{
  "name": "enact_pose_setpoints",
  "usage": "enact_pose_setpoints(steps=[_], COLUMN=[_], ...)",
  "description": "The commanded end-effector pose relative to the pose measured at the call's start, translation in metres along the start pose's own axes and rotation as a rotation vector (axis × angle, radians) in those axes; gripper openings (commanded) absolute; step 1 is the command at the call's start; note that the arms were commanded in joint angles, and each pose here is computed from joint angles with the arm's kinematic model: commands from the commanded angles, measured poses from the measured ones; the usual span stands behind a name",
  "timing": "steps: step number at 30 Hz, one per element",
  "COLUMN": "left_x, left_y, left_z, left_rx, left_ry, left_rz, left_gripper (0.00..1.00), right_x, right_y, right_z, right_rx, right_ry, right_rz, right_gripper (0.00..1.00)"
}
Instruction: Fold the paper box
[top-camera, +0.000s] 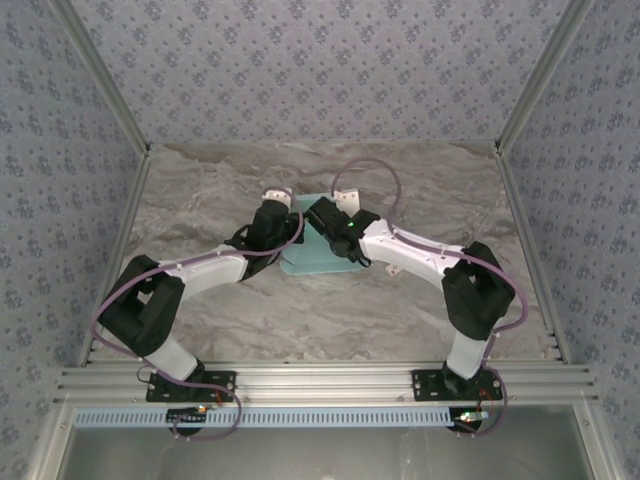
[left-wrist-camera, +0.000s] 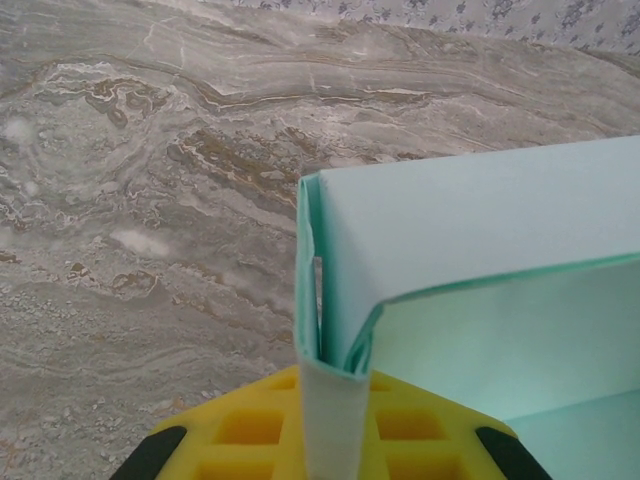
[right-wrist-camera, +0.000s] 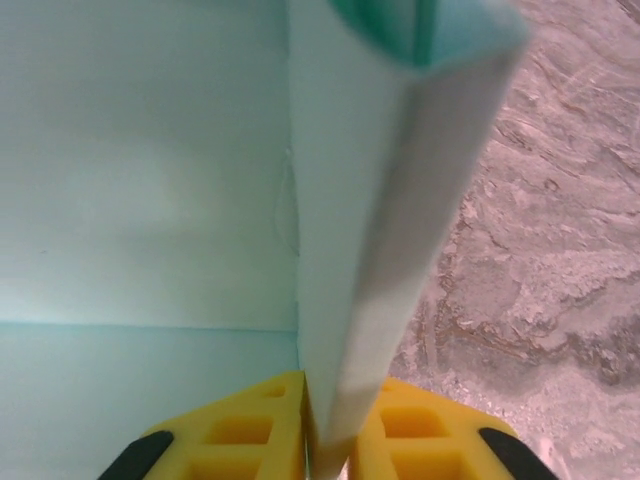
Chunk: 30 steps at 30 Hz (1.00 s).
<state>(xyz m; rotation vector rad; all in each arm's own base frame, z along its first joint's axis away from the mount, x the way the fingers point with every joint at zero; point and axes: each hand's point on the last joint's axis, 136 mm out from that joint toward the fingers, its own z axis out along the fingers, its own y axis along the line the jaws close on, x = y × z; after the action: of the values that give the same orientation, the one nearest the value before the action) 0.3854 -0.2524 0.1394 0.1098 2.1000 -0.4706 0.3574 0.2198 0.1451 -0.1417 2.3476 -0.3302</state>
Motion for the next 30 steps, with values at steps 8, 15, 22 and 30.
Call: enact_pose_setpoints(steps=[8,15,22,30], left_x=[-0.004,-0.005,-0.005,-0.005], left_y=[-0.005,-0.005,-0.005,-0.005], left_z=[0.000,0.000,-0.001,-0.001], left_rx=[0.007,0.008,0.009,0.008], left_ry=[0.001,0.000,-0.002,-0.003], left_rz=[0.032,0.031,0.030,0.030], left_gripper=[0.12,0.12,0.11,0.12], right_x=[-0.030,-0.028,-0.022,-0.022], right_y=[-0.006,-0.008,-0.012,-0.027], right_z=[-0.010,-0.003,0.010,0.009], right_rx=[-0.160,-0.160,-0.110,0.049], right_ry=[-0.074,-0.053,-0.019,-0.007], right_rz=[0.072,0.075,0.068,0.037], right_gripper=[0.28,0.28,0.25,0.19])
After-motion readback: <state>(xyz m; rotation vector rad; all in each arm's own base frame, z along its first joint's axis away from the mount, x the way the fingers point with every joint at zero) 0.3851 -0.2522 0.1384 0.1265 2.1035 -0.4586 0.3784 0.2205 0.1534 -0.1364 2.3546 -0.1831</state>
